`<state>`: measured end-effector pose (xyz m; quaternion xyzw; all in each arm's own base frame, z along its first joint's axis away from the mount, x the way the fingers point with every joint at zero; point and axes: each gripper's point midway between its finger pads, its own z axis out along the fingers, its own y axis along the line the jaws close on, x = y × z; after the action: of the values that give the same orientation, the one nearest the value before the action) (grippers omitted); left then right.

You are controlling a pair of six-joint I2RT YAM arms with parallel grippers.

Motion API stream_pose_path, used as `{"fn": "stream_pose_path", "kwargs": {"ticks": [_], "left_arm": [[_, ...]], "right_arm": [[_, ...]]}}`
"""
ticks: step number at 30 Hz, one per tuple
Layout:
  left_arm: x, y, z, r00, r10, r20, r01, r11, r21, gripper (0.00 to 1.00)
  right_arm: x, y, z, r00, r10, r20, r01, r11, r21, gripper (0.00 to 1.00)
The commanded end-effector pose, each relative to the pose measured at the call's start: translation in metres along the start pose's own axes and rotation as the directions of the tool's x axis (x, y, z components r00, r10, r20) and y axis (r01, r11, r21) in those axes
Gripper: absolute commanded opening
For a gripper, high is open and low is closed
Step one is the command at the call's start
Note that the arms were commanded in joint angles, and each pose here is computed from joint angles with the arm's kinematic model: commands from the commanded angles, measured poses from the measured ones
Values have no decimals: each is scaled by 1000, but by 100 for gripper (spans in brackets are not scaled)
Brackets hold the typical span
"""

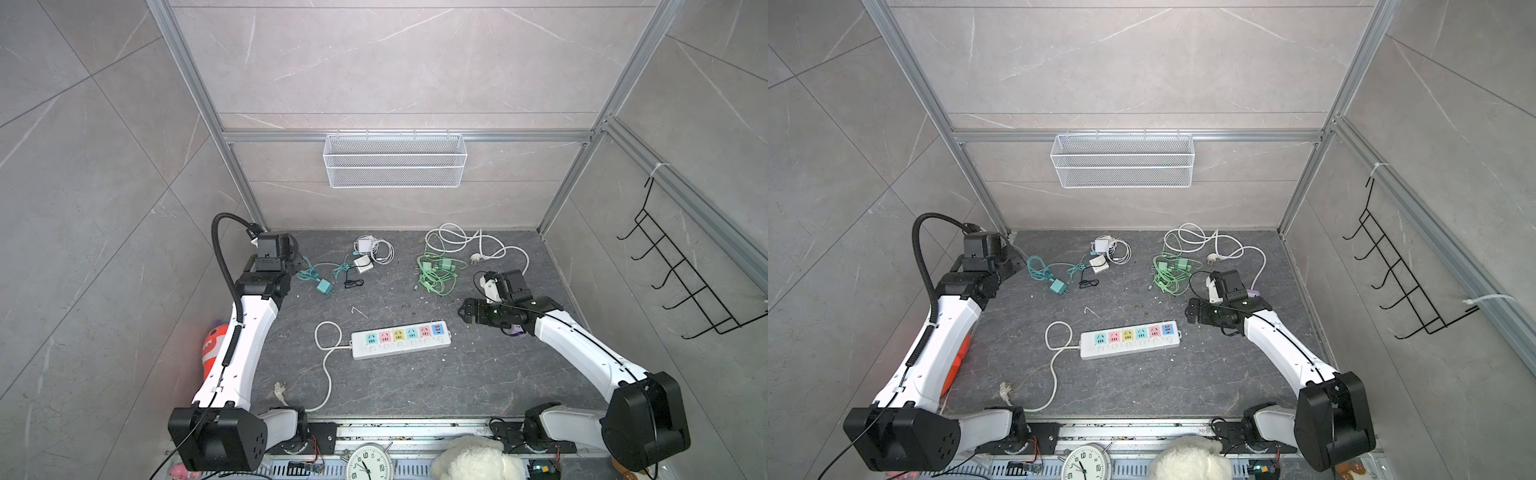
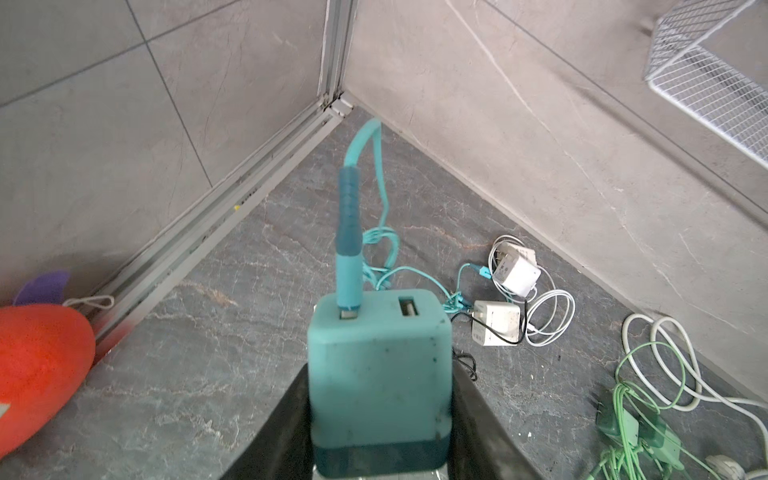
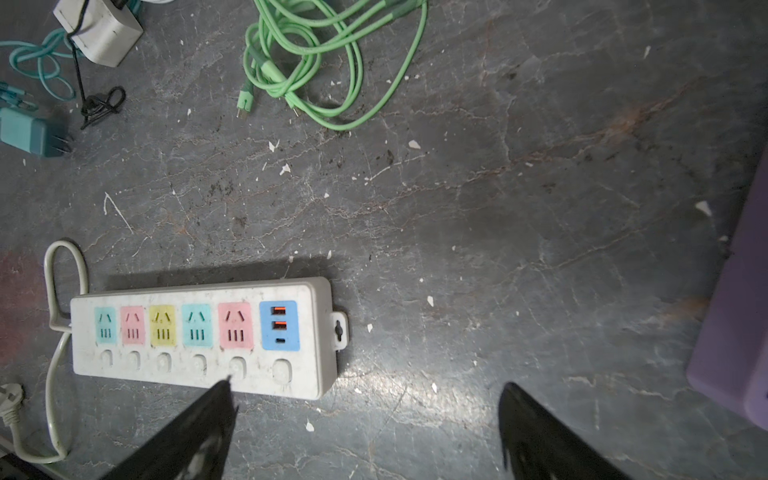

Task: Insert the plug
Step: 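Lift the teal charger with the left gripper while the right gripper approaches it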

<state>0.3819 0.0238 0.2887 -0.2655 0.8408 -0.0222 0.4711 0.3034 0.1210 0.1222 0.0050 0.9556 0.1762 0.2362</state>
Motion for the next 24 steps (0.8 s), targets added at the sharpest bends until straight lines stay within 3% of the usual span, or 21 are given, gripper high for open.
{"fn": "stream_pose_path", "kwargs": {"ticks": [1, 4, 8, 14, 17, 20, 24], "left_arm": [[-28, -18, -2, 991, 61, 115, -67, 996, 52, 28], [-52, -30, -7, 981, 81, 178, -95, 993, 71, 28], [-62, -72, -13, 973, 139, 185, -174, 966, 189, 28], [-32, -144, -27, 926, 275, 258, -360, 851, 383, 28], [-10, -177, -37, 918, 285, 276, -391, 763, 514, 29], [19, -209, -50, 917, 271, 292, -398, 643, 654, 29], [68, -250, -74, 863, 335, 377, -499, 457, 737, 30]], "right_arm": [[-4, 7, -8, 1000, 11, 2, -11, 1000, -18, 99], [-2, 7, -12, 1000, 11, 5, -11, 1000, -19, 99], [-4, 4, -18, 1000, 8, 23, -8, 1000, -2, 99], [-17, -3, -32, 996, 37, 84, -41, 998, 47, 99], [-27, -5, -43, 993, 68, 96, -73, 996, 52, 99], [-46, -8, -58, 983, 113, 143, -121, 991, 50, 99], [-82, 2, -81, 961, 165, 221, -158, 986, -47, 98]]}}
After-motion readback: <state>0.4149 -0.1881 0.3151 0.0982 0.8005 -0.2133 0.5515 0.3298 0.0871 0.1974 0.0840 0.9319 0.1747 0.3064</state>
